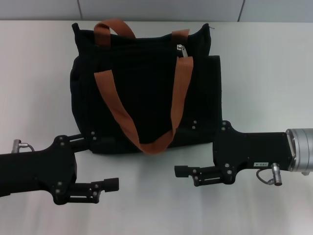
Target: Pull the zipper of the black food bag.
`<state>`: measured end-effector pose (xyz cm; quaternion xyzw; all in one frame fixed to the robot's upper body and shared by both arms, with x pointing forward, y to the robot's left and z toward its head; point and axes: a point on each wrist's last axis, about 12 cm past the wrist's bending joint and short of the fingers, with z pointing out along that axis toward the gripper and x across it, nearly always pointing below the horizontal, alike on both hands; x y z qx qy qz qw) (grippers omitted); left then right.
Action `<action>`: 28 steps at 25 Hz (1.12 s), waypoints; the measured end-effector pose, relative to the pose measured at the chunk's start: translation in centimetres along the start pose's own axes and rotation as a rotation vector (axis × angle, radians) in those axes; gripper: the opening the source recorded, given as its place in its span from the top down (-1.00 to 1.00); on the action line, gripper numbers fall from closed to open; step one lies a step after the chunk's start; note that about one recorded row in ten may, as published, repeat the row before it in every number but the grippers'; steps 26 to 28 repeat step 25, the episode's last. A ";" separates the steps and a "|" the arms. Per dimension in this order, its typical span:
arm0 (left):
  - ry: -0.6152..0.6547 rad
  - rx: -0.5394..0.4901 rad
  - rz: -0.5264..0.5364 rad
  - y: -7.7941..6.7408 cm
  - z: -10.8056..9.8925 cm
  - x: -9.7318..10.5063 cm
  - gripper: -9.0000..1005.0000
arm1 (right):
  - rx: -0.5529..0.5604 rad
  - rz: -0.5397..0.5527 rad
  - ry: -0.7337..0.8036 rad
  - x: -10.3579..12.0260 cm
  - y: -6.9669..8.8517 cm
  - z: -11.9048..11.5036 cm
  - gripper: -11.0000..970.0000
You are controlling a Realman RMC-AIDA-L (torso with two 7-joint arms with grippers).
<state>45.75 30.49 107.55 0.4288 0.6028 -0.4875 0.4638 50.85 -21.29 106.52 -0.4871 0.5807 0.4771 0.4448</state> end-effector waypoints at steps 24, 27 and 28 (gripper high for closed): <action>0.018 -0.006 0.009 0.2 0.3 0.2 -0.65 | 0.000 0.003 0.002 0.1 0.0 0.1 -0.64; 0.018 -0.006 0.009 0.2 0.3 0.2 -0.65 | 0.000 0.003 0.002 0.1 0.0 0.1 -0.64; 0.018 -0.006 0.009 0.2 0.3 0.2 -0.65 | 0.000 0.003 0.002 0.1 0.0 0.1 -0.64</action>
